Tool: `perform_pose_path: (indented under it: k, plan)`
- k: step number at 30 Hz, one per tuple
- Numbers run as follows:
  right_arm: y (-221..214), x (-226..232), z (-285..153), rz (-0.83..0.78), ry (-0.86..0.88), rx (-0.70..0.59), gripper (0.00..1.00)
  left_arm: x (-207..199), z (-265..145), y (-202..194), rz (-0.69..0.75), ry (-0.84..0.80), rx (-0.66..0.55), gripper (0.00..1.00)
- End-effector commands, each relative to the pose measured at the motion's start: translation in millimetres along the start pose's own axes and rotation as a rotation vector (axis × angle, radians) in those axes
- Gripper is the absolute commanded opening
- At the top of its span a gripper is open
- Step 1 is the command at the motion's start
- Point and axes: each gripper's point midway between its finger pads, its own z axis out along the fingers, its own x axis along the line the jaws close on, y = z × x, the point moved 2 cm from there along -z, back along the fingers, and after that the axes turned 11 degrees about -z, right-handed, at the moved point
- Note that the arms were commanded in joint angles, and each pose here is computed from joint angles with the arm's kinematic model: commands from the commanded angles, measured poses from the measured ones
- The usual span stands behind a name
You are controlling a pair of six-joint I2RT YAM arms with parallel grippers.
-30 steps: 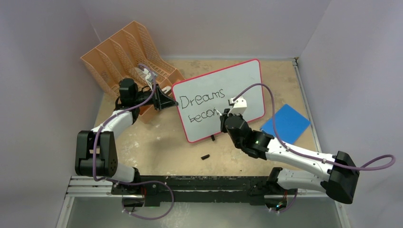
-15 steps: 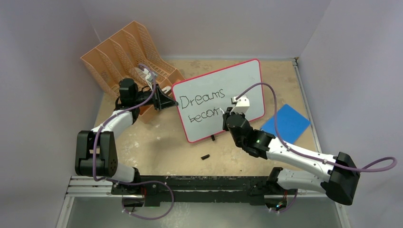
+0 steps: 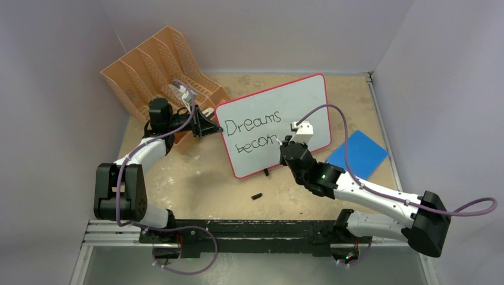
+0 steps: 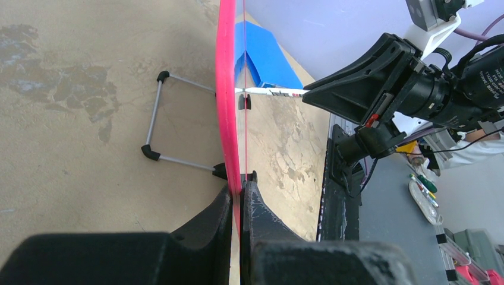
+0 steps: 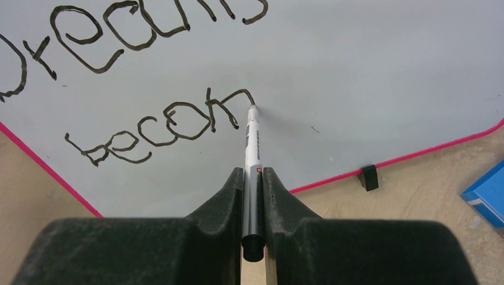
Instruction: Write a sentence on the whiteboard
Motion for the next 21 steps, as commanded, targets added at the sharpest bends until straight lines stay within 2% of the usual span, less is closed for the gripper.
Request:
perform_pose_path:
  k: [1, 11, 21]
  plan:
    - [-10, -3, -2, 0.016, -0.002, 0.037, 0.0, -9, -1, 14, 0.094, -0.007, -0.018, 0.0]
    - [-12, -4, -3, 0.018, -0.006, 0.048, 0.0, -9, -1, 14, 0.093, -0.007, -0.018, 0.0]
    - [14, -9, -11, 0.037, -0.002, -0.038, 0.0, -9, -1, 15, 0.097, -0.004, -0.02, 0.0]
